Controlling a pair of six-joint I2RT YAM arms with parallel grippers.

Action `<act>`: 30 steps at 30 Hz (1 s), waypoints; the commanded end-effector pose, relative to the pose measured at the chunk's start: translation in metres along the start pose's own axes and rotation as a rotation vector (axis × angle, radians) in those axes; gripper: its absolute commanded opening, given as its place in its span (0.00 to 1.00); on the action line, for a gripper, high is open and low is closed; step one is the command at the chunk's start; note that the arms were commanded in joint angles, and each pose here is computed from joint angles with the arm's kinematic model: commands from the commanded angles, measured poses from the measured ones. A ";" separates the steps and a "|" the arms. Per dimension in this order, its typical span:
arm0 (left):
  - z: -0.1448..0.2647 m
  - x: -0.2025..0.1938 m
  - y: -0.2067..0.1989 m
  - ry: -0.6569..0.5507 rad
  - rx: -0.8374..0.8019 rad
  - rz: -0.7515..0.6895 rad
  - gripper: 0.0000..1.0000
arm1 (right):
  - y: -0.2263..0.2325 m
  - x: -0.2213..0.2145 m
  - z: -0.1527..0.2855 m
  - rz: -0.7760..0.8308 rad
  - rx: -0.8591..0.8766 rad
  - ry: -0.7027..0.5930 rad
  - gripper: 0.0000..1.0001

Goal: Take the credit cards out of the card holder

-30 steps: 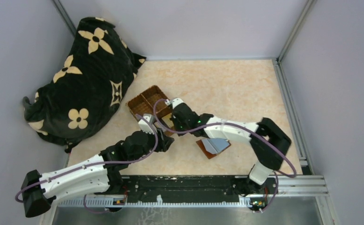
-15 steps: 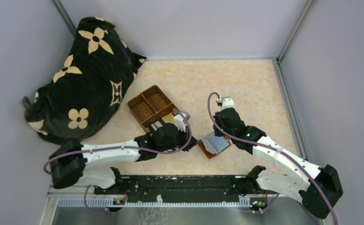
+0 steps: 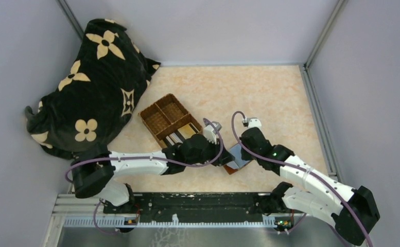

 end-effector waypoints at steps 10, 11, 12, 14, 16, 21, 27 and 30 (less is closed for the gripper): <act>0.013 -0.039 0.002 -0.017 0.172 0.143 0.69 | -0.005 0.017 0.014 -0.081 -0.029 -0.104 0.31; 0.018 -0.039 0.004 -0.032 0.210 0.172 0.69 | -0.005 0.017 0.014 -0.082 -0.025 -0.103 0.31; 0.023 -0.042 0.010 -0.038 0.249 0.204 0.69 | -0.004 0.017 0.013 -0.082 -0.023 -0.105 0.31; 0.028 -0.046 0.018 -0.054 0.292 0.250 0.68 | -0.003 0.017 0.012 -0.081 -0.017 -0.108 0.31; 0.028 -0.050 0.027 -0.061 0.334 0.277 0.67 | -0.002 0.018 0.011 -0.078 -0.011 -0.108 0.31; 0.015 -0.056 0.034 -0.067 0.395 0.298 0.65 | -0.001 0.020 0.011 -0.056 -0.005 -0.110 0.31; 0.002 -0.044 0.037 -0.158 0.437 0.294 0.65 | -0.001 0.023 0.014 -0.049 0.004 -0.121 0.31; -0.003 -0.037 0.034 -0.194 0.426 0.293 0.67 | -0.001 0.022 0.014 -0.049 0.007 -0.121 0.31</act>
Point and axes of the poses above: each gripper's point midway between its finger pads, its own z axis back along the fingers, its own y axis along the line the jaws close on, x = y × z, the point moved 5 cm from there along z, back along the fingers, and after that the axes turned 8 degrees about z, right-handed, at the moved point
